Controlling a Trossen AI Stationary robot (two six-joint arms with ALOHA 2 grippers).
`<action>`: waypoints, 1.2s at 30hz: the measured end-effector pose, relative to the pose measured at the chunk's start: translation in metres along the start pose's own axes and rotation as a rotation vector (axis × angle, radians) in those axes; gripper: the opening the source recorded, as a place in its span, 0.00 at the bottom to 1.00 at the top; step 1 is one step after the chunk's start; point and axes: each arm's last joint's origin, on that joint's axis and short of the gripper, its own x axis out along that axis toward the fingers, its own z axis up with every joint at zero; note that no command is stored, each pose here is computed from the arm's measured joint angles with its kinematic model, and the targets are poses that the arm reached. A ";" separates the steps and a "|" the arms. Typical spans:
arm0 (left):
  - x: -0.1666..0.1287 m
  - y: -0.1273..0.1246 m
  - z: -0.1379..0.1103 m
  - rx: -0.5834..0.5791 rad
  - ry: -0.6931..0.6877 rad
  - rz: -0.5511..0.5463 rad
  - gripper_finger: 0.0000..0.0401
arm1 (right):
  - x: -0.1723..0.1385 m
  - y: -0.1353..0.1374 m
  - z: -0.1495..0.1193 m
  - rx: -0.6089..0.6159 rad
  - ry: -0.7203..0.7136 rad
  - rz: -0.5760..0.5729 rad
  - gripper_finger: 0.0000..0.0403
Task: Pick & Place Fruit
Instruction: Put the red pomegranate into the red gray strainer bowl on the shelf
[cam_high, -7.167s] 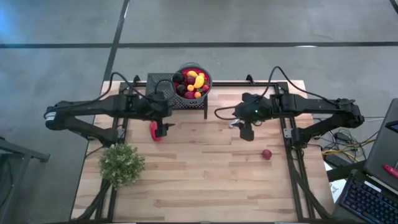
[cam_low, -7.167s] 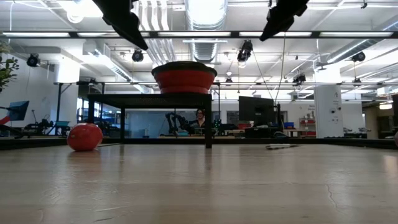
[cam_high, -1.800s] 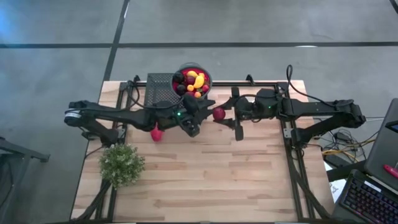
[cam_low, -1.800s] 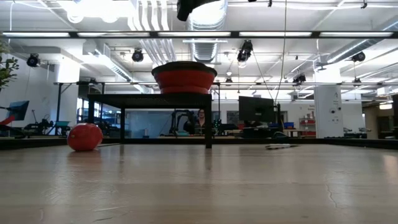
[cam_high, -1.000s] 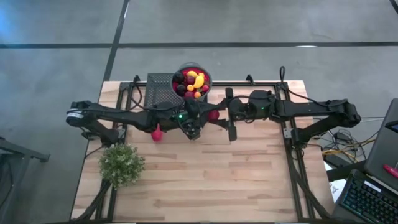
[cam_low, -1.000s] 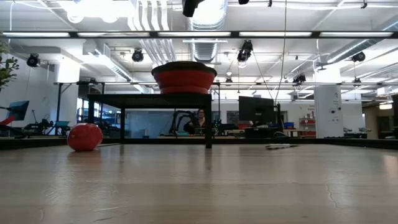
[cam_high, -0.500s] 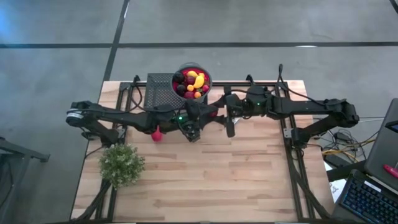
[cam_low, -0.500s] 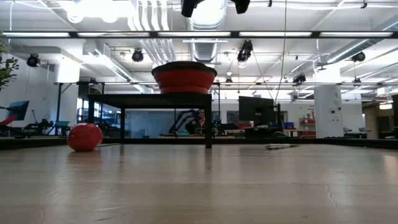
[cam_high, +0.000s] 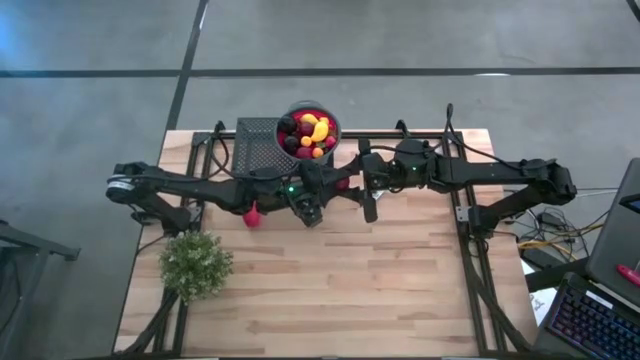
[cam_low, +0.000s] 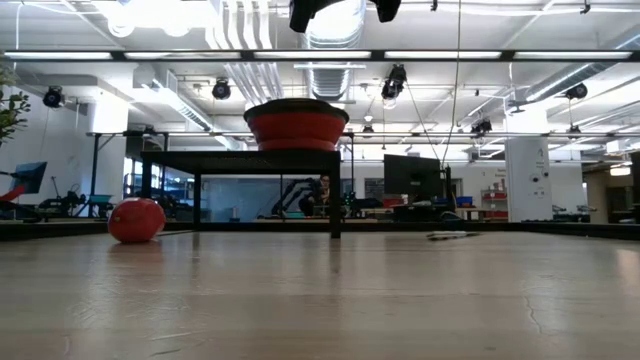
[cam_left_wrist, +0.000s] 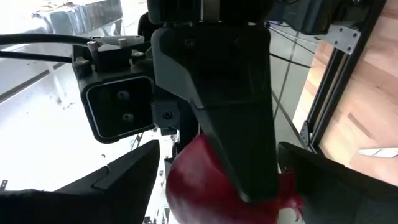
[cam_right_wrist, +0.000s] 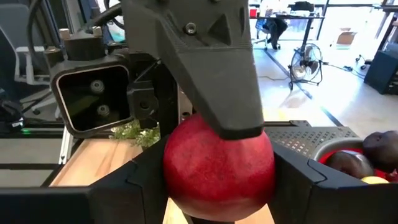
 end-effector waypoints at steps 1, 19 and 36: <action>0.000 0.000 0.000 -0.001 0.000 0.002 0.82 | 0.000 0.000 0.000 0.000 0.000 0.000 0.50; 0.000 0.000 0.000 0.001 0.017 0.001 0.61 | 0.003 0.000 -0.002 0.026 0.009 0.034 0.48; -0.010 0.022 -0.035 -0.370 0.332 0.117 0.61 | -0.049 -0.020 0.007 0.057 0.140 -0.137 0.75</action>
